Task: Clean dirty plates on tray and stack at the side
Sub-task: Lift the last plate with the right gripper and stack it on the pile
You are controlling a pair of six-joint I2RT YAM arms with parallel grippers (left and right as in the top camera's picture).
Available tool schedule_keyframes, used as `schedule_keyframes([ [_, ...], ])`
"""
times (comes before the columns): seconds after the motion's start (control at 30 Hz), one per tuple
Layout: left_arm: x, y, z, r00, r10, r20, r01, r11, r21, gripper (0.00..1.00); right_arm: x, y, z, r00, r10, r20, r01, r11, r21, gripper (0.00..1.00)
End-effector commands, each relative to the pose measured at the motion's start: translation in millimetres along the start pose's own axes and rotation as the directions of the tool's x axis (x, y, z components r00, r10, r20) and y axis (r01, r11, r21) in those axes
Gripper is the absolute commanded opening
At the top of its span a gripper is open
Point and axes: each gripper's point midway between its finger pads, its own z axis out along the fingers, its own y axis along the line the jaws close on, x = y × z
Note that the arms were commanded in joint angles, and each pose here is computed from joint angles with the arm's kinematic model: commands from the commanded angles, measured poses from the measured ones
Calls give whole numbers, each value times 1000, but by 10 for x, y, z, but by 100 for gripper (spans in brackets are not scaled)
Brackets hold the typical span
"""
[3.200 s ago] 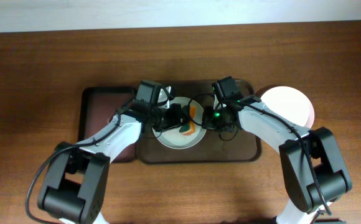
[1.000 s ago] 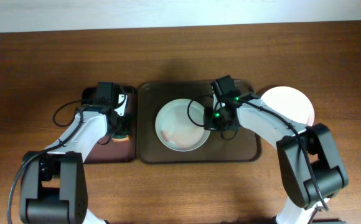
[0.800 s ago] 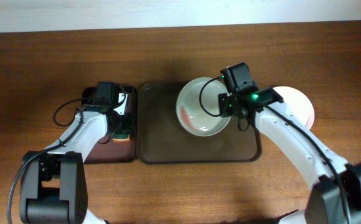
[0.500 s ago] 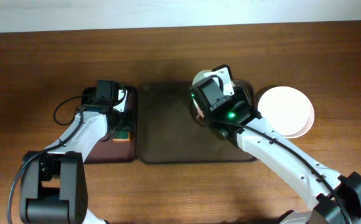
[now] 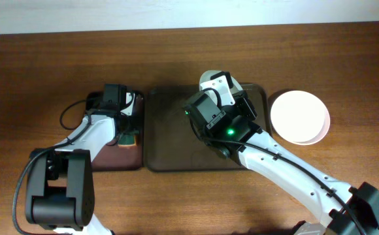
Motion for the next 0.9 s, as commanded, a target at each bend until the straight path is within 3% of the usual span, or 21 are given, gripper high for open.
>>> schedule_keyframes([
  [0.0,-333,30,-268,996,-6,91,7,1000,-11,55,-120,-152,-82,998,53,33,-54,998,31,4],
  [0.03,-247,29,-263,998,-6,56,6,1000,-11,72,-120,-153,-82,998,53,33,-54,998,31,4],
  [0.1,57,29,-247,998,-5,-67,4,1000,-11,73,-126,-147,-82,998,56,35,-57,998,28,4],
  [0.13,156,25,-232,995,-4,-105,3,1000,-10,66,-127,-146,-82,998,57,35,-58,998,27,4],
  [0.23,220,14,-209,993,-4,-119,3,1000,-4,63,-127,-147,-82,998,57,35,-58,998,27,4],
  [0.27,296,15,-216,989,-4,-149,3,1000,-4,50,-124,-147,-82,998,55,34,-56,998,27,4],
  [0.3,352,16,-215,986,-3,-167,3,1000,-5,45,-124,-146,-82,998,55,34,-56,998,27,4],
  [0.37,376,18,-212,985,-4,-174,3,1000,-5,10,-123,-133,-81,998,55,33,-55,998,19,4],
  [0.4,375,18,-213,985,-4,-174,3,1000,-5,0,-123,-134,-81,998,55,33,-55,998,20,4],
  [0.47,307,38,-272,988,-4,-155,1,1000,-16,0,-125,-139,-79,996,77,34,-78,997,21,4],
  [0.5,198,38,-367,992,-4,-124,2,1000,-16,10,-111,-167,-49,990,139,28,-140,990,25,4],
  [0.53,85,32,-482,996,-5,-88,4,1000,-12,59,-90,-162,4,980,197,11,-197,980,4,4],
  [0.6,-17,34,-691,999,-5,-36,5,1000,-11,62,68,-41,234,927,351,-136,-370,915,-162,4],
  [0.7,85,-11,-725,997,-5,-74,6,1000,15,61,410,-236,656,784,498,-371,-597,770,-226,4],
  [0.77,86,-10,-725,997,-5,-75,6,1000,15,62,868,-572,949,616,579,-535,-742,654,-147,4],
  [0.8,89,-10,-722,997,-5,-76,6,1000,15,63,1031,-719,1034,557,605,-569,-780,617,-107,4],
  [0.83,88,-10,-722,997,-5,-76,6,1000,15,64,1358,-1010,1170,437,657,-614,-840,542,-18,4],
  [0.87,89,-10,-722,997,-5,-76,6,1000,15,64,1541,-1155,1229,374,681,-630,-864,503,31,4],
])
